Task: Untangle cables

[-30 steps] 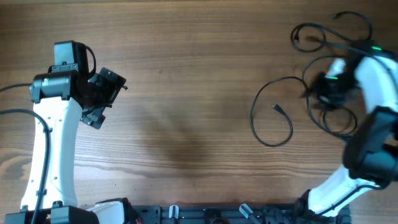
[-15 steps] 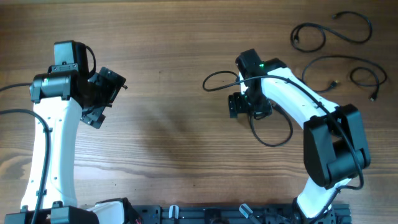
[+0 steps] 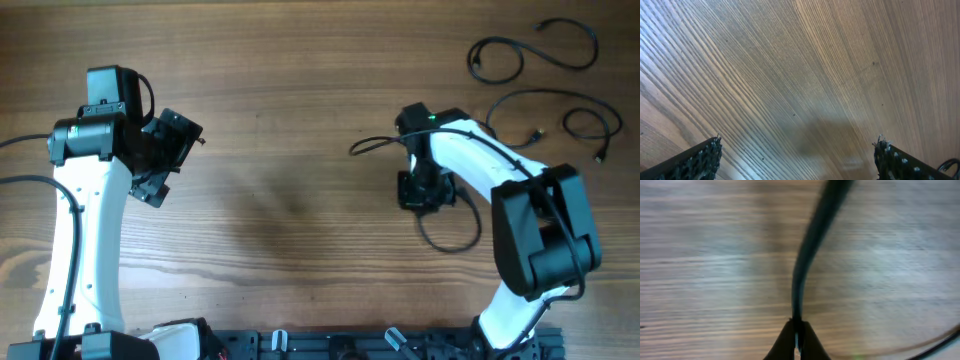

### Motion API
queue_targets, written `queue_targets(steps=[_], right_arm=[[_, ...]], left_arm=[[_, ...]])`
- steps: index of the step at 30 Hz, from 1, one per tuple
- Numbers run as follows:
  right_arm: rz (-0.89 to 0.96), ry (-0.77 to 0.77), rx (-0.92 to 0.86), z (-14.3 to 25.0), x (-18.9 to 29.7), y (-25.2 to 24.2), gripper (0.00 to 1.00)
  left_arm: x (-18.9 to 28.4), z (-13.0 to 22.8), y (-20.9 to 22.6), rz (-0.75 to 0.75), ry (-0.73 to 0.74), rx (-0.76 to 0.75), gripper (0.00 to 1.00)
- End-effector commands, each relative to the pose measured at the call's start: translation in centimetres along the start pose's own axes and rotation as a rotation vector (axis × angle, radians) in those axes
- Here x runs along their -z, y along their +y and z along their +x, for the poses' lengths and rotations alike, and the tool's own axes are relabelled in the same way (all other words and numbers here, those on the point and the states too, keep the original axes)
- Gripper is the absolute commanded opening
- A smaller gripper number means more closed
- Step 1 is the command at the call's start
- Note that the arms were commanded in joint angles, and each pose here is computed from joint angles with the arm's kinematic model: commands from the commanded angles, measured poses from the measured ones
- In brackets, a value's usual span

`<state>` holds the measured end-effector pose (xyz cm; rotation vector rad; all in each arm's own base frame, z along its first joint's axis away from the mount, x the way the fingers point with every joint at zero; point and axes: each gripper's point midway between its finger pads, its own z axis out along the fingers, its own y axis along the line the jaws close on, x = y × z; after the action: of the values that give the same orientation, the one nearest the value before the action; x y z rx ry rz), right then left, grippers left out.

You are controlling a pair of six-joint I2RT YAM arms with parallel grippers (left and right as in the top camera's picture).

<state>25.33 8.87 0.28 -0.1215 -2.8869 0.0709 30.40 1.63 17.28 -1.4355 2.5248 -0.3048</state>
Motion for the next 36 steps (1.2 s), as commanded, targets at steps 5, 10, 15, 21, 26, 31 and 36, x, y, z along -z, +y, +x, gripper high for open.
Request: queue_targets(steps=[5, 10, 15, 21, 26, 31, 36], right_arm=[[-0.050, -0.115, -0.233, 0.6, 5.7, -5.3, 0.04], [-0.100, -0.176, -0.251, 0.4, 7.3, -5.6, 0.18], [-0.167, -0.172, -0.656, -0.6, 7.0, -13.8, 1.00], [-0.343, -0.053, -1.210, 1.5, 3.5, -18.7, 1.00], [-0.239, -0.021, -1.346, 3.1, 1.2, -19.5, 0.98], [-0.130, -0.079, -1.513, 4.1, -3.1, -20.7, 1.00], [-0.161, -0.268, -1.461, 0.6, -2.7, -22.6, 0.93]], left_arm=[[-0.1, -0.1, 0.0, -0.003, 0.002, 0.005, 1.00], [-0.1, -0.1, 0.1, -0.004, 0.004, 0.005, 1.00], [-0.1, 0.0, 0.2, -0.008, 0.007, 0.006, 1.00], [-0.1, -0.2, -0.1, 0.002, -0.001, 0.004, 1.00], [-0.1, -0.2, -0.1, 0.003, -0.002, 0.004, 1.00], [-0.1, -0.2, -0.1, 0.004, -0.003, 0.004, 1.00], [-0.1, -0.2, -0.1, 0.004, -0.002, 0.004, 1.00]])
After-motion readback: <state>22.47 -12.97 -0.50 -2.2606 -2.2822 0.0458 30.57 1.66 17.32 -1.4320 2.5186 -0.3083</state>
